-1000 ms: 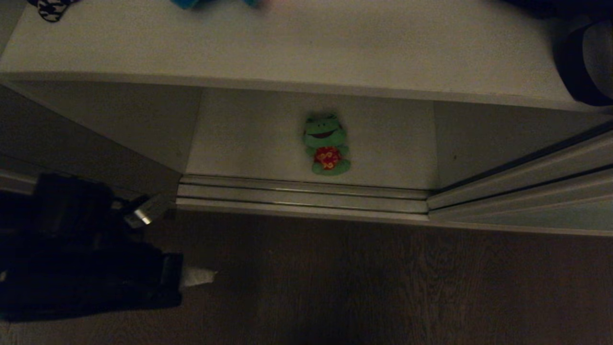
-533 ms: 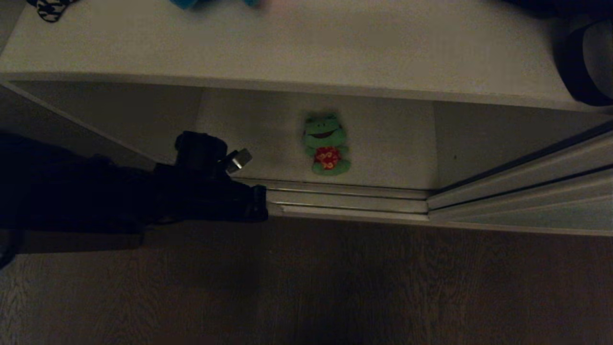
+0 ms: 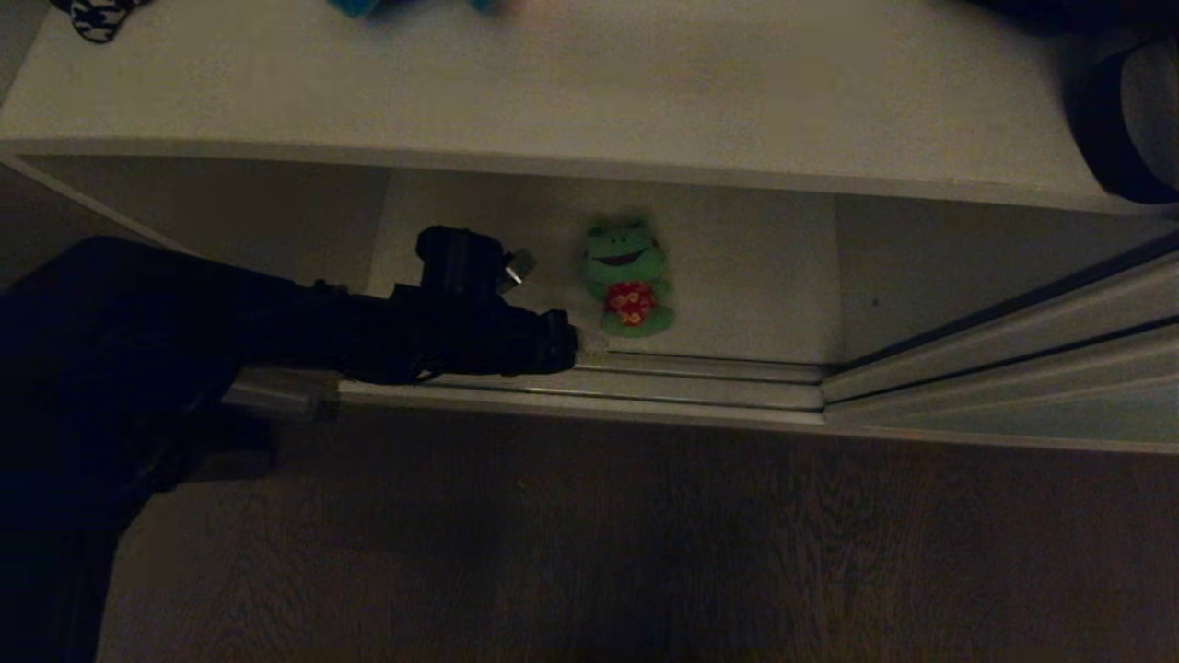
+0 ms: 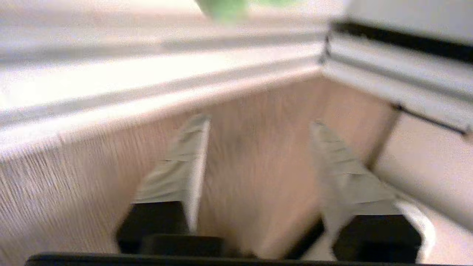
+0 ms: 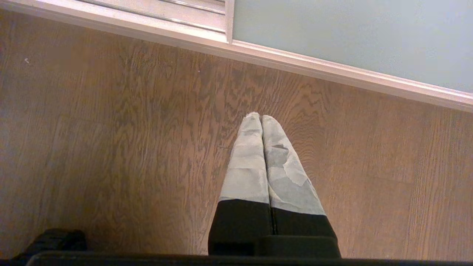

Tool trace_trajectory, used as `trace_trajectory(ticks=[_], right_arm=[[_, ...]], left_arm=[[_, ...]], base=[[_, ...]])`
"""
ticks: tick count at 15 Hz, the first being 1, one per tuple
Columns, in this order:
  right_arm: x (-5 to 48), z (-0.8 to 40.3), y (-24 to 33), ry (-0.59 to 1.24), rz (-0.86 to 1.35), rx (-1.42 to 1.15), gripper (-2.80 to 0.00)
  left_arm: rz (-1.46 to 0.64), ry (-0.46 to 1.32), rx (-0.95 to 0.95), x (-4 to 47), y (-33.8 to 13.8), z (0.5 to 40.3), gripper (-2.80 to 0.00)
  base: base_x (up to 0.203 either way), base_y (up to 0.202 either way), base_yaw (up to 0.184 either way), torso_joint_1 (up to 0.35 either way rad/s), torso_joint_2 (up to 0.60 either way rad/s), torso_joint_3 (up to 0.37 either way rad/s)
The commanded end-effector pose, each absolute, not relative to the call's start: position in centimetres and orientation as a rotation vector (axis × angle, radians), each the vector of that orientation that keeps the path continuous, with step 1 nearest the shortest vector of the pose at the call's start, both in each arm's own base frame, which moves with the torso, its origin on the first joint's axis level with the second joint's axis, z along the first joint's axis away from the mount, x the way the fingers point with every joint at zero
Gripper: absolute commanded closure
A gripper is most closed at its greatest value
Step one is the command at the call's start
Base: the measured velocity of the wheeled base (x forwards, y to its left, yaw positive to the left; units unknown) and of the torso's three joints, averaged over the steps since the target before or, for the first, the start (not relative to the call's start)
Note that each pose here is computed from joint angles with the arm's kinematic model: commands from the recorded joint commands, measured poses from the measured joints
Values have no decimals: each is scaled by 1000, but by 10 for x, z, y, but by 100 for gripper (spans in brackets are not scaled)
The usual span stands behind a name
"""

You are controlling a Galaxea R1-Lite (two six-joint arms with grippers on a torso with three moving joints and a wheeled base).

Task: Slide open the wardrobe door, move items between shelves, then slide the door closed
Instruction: Place the green doll on the higher shelf

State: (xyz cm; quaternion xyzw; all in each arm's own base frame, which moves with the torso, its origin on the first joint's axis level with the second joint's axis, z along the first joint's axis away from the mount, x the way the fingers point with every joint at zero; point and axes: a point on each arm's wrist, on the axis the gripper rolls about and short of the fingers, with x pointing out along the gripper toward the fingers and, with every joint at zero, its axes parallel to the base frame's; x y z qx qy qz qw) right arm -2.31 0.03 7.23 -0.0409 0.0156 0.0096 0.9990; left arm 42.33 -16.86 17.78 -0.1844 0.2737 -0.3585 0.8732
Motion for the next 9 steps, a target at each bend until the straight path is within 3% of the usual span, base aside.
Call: trace_trajectory(ticks=[1,5,9], right_arm=[[-23,72,0,30,20,-83,0],[-23,72,0,31,20,-83,0],[-23,72,0,30,20,-83,0]], left_arm=[[-704,577,-378,450,-182,149,-280],[-693,542,-364,462,-197,142,-280],[-736,463,-356,461,-212,158,-280]], base=[[0,0,0,0,0,0],[0,0,0,0,0,0],[0,0,0,0,0,0]])
